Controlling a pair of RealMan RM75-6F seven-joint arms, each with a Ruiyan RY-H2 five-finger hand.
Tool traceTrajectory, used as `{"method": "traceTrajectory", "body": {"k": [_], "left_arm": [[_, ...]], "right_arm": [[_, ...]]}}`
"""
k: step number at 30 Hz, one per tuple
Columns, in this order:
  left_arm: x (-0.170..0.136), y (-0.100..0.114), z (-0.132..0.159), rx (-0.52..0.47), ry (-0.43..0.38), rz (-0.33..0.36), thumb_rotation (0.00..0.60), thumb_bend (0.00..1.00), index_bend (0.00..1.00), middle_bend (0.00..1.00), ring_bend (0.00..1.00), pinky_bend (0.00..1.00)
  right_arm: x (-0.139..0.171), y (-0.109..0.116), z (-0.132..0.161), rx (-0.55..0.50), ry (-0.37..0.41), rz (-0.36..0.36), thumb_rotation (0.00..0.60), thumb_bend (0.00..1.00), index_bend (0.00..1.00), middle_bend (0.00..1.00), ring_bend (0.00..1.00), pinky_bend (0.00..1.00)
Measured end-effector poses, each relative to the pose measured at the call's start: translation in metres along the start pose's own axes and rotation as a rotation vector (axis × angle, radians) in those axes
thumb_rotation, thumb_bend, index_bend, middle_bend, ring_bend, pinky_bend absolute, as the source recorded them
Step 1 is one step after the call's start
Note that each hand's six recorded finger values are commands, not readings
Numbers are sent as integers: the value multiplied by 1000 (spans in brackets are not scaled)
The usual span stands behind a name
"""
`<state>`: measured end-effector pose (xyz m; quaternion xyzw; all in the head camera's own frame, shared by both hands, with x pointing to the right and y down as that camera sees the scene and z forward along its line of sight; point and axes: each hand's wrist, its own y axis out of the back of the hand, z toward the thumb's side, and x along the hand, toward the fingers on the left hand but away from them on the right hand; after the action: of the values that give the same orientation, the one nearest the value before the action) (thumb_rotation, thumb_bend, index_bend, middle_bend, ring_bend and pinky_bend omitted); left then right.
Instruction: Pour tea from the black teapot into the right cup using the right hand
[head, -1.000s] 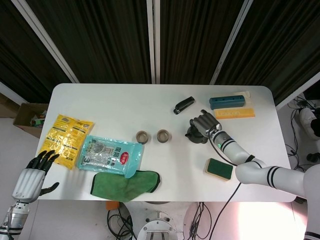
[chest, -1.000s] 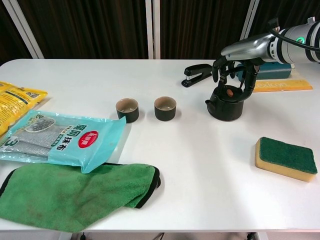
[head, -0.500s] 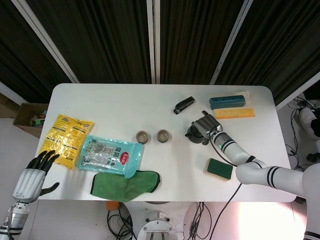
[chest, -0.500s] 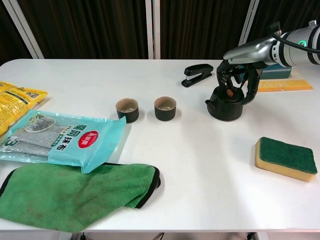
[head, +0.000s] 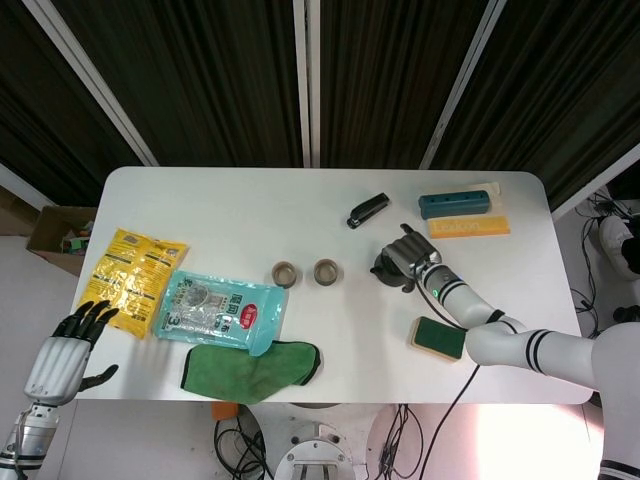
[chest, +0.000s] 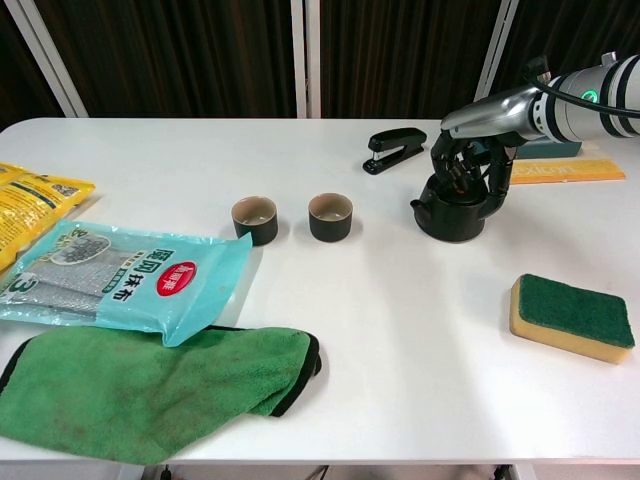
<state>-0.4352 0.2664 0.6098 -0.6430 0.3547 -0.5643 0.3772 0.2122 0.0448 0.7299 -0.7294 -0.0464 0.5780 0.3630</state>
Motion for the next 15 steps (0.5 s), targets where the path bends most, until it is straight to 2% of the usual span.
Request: {"method": "traceTrajectory", "body": {"k": [15], "left_arm": [[-1, -1, 0, 1, -3, 0, 600, 129, 166, 94, 73, 231]], "right_arm": [[5, -3, -2, 23, -5, 15, 600, 19, 600, 564, 500, 30]]}}
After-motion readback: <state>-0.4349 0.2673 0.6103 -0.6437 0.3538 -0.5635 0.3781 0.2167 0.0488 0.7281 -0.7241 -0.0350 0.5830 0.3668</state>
